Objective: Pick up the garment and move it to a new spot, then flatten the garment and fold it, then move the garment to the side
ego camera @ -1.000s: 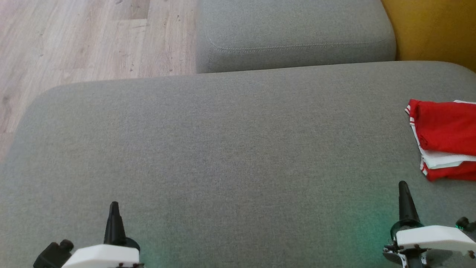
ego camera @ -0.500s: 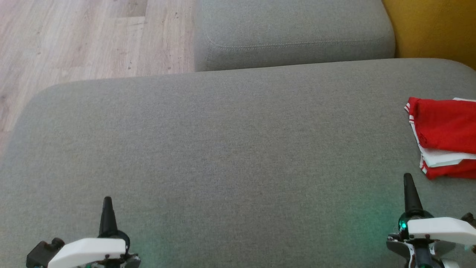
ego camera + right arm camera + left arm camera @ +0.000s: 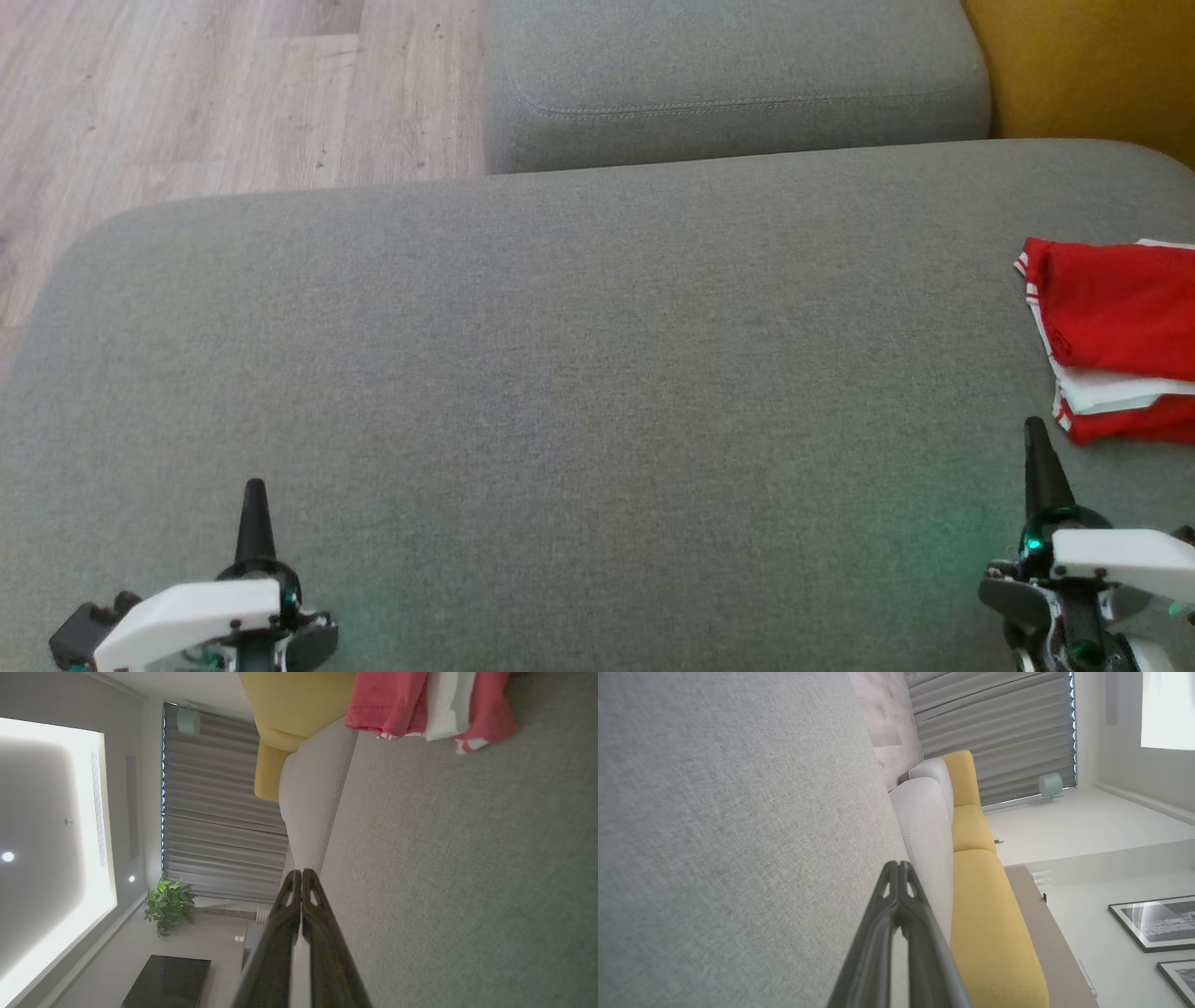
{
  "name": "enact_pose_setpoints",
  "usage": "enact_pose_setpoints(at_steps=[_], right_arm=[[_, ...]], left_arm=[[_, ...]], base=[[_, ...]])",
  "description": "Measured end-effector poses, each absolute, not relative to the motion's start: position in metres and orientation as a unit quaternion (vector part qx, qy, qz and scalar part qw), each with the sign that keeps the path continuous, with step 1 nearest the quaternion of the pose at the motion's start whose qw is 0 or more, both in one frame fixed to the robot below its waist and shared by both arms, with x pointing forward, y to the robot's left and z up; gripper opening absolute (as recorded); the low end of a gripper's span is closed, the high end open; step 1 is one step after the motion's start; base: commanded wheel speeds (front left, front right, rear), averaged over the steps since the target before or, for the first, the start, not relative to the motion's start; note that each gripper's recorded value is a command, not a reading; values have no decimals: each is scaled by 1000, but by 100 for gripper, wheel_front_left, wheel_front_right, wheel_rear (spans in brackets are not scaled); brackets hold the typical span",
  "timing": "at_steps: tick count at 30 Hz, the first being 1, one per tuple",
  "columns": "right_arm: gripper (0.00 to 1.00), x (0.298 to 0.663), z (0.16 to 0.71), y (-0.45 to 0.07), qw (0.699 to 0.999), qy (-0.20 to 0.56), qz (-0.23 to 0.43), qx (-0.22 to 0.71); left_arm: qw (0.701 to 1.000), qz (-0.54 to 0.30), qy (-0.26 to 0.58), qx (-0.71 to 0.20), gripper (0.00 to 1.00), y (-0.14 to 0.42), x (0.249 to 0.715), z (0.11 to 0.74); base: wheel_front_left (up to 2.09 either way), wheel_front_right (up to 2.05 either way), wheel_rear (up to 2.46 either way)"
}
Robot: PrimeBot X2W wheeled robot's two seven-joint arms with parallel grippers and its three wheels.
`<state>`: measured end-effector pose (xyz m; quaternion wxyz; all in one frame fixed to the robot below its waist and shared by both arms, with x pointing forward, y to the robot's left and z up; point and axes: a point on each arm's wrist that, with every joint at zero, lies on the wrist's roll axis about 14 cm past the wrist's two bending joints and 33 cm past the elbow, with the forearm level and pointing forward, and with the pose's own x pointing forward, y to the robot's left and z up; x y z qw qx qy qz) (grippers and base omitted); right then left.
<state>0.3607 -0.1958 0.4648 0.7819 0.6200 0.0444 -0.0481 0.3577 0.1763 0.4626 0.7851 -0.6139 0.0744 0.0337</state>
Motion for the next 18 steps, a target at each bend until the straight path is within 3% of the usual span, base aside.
enact_pose_setpoints(at_steps=[18], right_arm=[[0, 372, 477, -203, 713, 23, -41, 700]], left_arm=[[716, 27, 50, -696, 0, 186, 371, 474]], base=[[0, 0, 0]])
